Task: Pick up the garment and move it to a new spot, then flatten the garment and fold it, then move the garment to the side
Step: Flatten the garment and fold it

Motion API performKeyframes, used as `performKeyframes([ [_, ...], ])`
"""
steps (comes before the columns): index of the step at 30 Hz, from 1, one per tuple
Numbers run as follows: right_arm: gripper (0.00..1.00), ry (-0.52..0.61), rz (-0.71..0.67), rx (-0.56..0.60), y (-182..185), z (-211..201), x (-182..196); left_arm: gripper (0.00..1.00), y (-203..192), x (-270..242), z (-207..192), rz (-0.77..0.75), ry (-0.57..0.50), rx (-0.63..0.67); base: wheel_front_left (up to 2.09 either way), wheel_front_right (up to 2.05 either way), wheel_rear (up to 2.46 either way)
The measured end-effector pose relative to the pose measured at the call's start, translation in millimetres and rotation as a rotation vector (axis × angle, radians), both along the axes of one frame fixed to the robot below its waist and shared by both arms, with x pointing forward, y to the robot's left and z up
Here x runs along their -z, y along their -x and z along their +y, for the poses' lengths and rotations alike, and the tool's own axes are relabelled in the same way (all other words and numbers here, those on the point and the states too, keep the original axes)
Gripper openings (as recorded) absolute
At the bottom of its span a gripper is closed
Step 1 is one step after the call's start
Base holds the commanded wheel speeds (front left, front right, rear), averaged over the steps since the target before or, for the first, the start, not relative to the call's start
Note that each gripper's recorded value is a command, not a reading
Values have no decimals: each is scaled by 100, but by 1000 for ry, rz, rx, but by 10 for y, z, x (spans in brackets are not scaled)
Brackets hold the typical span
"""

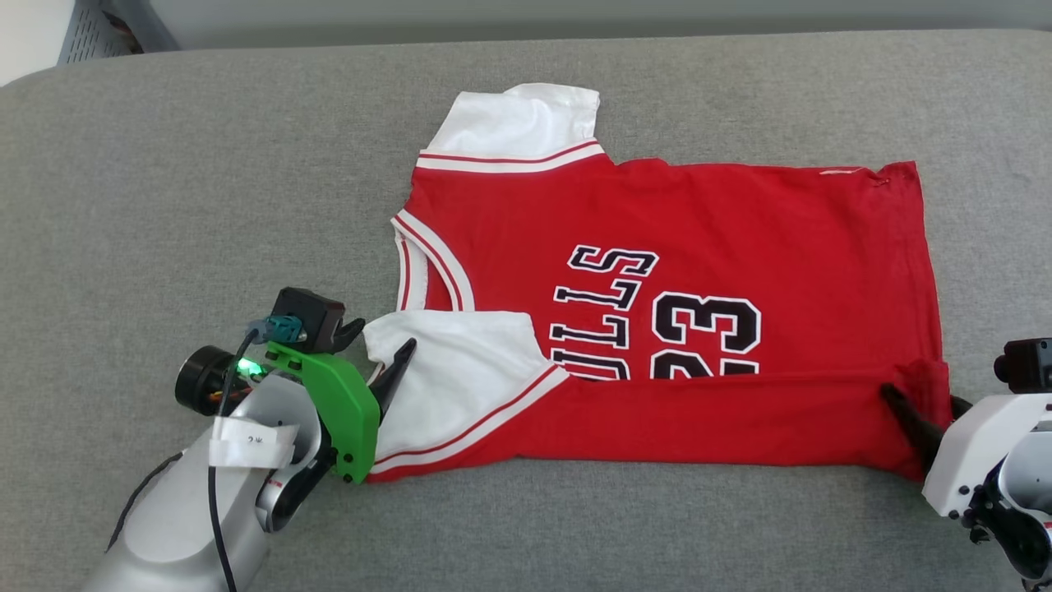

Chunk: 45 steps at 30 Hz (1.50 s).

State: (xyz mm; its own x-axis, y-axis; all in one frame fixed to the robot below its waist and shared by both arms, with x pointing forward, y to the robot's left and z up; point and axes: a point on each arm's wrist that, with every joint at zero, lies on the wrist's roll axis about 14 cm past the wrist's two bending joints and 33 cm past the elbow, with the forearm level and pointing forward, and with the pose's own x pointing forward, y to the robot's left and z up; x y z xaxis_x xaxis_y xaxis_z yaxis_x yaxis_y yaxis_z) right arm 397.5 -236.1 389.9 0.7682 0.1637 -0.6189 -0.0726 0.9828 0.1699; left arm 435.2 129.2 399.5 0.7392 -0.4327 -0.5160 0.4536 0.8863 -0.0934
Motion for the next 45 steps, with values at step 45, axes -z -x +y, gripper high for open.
performKeyframes([
  [45,100,42,-37,34,481,112,-475,100,764,224,122,266,31,-335,0,0,0],
])
